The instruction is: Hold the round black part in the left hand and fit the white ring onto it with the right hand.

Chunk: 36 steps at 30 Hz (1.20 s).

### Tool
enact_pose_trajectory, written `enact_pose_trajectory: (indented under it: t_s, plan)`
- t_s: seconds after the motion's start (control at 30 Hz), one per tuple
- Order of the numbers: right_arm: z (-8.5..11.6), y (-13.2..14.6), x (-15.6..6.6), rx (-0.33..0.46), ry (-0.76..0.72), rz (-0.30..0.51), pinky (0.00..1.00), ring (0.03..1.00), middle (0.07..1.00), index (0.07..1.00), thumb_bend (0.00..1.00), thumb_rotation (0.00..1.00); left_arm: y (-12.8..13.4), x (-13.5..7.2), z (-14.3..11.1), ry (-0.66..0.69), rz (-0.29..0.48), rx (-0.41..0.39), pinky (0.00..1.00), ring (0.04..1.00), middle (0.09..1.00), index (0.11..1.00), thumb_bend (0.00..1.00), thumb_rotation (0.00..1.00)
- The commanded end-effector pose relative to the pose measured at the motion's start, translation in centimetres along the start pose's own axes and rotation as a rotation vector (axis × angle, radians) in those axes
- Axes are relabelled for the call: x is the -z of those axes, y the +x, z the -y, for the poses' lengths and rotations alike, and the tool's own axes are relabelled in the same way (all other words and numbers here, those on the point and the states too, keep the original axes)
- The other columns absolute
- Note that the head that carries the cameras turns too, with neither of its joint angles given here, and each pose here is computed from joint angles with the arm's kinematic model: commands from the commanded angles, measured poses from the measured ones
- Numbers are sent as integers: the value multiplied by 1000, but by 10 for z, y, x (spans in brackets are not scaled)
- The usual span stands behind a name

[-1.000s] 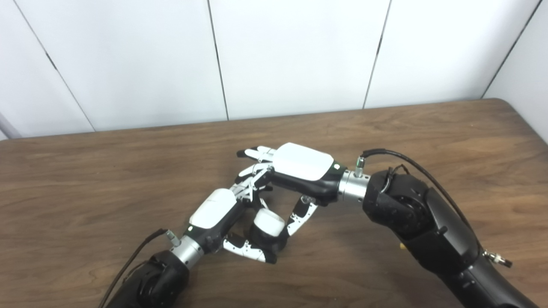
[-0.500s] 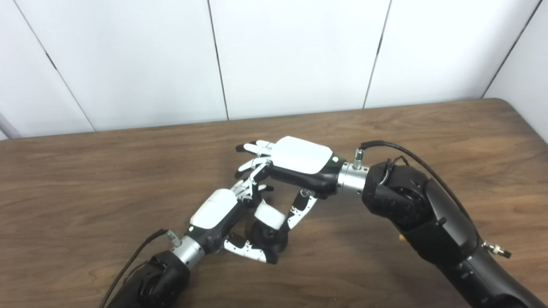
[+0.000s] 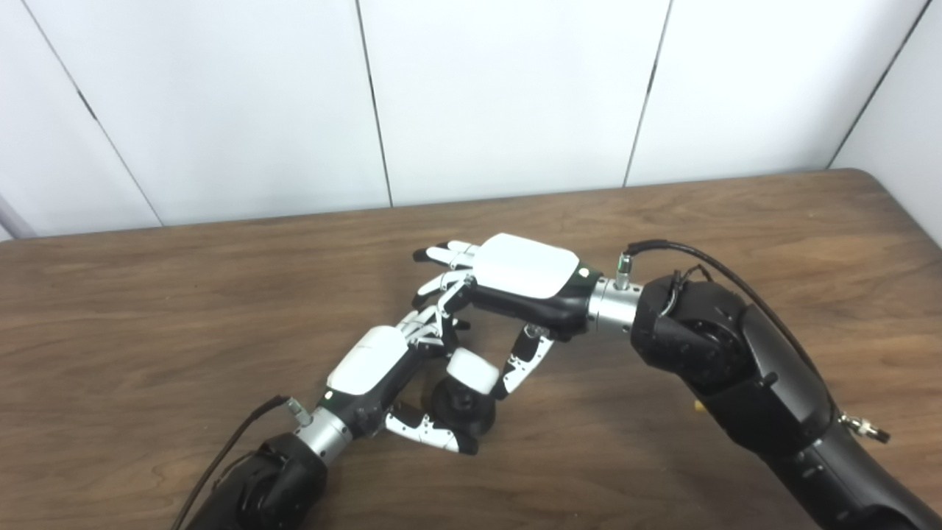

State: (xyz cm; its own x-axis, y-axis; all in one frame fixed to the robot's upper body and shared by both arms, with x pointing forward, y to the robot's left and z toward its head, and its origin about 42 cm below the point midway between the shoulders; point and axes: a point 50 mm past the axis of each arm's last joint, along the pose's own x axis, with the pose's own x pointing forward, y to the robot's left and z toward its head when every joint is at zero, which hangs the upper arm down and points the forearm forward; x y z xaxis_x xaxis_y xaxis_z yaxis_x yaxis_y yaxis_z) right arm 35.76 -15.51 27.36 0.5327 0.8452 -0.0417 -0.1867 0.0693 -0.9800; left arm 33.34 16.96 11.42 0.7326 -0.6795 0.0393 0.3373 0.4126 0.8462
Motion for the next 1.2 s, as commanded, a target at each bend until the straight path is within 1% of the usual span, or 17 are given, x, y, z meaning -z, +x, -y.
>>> enact_pose_trajectory:
  t_s: [0.0,0.3,0.53,0.77,1.0,1.17]
  plan:
    - [20,3,-2,44,-50,23,1000,1000,828,482,526,139,-7,-2,19,13,-11,121,1000,1000,894,485,525,56]
    - [1,5,1,16,-48,40,1000,1000,822,482,526,140,-8,-6,18,19,-7,122,1000,1000,891,485,525,57]
    - [-13,7,2,3,-16,24,1000,1000,820,482,526,138,-8,-8,17,17,0,111,1000,1000,886,485,525,57]
    - [-27,10,1,-2,1,26,1000,1000,812,482,526,138,-8,-10,17,19,4,113,1000,1000,884,485,525,57]
    - [-33,10,2,-1,22,29,1000,1000,809,482,526,140,-6,-13,17,32,0,126,1000,1000,884,486,525,58]
    - [-37,11,2,-8,29,30,1000,1000,811,482,526,140,-5,-15,16,29,0,121,1000,1000,878,486,525,58]
